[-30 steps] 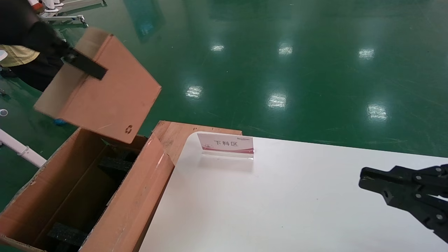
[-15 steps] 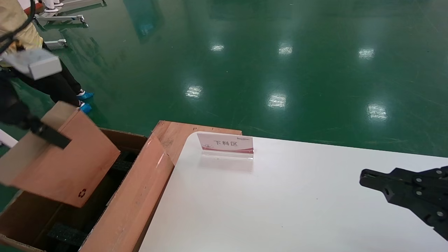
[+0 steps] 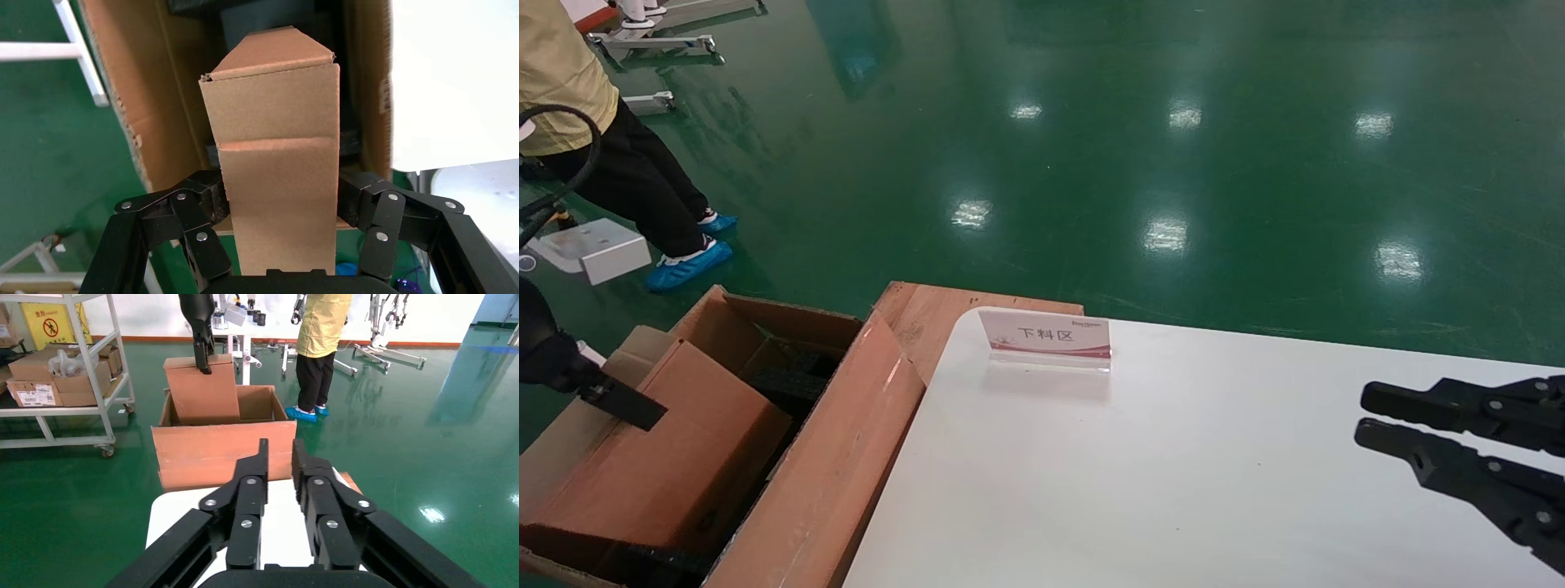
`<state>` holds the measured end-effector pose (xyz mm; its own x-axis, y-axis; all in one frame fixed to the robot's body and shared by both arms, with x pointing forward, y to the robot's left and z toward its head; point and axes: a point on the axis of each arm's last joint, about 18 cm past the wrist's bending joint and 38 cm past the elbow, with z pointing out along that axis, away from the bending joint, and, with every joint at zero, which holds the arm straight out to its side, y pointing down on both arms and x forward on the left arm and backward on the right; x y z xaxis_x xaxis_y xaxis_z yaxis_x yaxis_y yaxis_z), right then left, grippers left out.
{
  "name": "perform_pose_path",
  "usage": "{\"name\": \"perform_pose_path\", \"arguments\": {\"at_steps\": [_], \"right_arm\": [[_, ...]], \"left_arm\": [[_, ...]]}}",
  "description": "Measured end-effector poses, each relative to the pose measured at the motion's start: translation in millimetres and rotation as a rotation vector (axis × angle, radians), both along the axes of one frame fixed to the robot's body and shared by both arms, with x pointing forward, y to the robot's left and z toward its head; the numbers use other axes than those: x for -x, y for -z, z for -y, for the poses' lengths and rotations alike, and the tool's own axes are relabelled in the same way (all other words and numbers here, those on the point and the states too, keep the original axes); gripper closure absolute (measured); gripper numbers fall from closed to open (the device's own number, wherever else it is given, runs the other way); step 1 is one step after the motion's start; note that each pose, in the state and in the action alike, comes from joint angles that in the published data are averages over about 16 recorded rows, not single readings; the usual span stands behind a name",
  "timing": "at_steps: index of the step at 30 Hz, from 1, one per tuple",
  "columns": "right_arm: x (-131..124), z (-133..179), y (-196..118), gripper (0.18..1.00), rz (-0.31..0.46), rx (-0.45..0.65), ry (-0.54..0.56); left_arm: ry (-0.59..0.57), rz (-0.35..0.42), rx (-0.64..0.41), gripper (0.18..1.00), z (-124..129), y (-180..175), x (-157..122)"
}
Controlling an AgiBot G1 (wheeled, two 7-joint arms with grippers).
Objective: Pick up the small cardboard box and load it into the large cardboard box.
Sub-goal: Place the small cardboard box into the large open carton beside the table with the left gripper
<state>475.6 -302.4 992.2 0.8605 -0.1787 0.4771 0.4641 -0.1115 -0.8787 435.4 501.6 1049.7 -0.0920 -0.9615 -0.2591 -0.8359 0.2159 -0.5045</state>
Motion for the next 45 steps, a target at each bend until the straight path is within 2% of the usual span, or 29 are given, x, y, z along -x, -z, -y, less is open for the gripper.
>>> {"name": "perform_pose_path", "arguments": {"at_steps": [11,27,32,45], "right_arm": [[0,0,0,0.77,0.0,0.0,0.0],[0,0,0,0.391,0.0,0.0,0.0],[0,0,0,0.304,0.0,0.0,0.0],[0,0,0,0.19,0.0,0.0,0.0]], "left_arm": [[-0.026,-0.034,-0.024,0.88,-20,20,-9],[-0.037,-0.078,-0.121,0.881,-36,35,-37],[-0.041,-0.082,-0.144,0.881,-40,37,-45],[-0.048,-0.072,-0.17,0.882,-50,37,-63]]}}
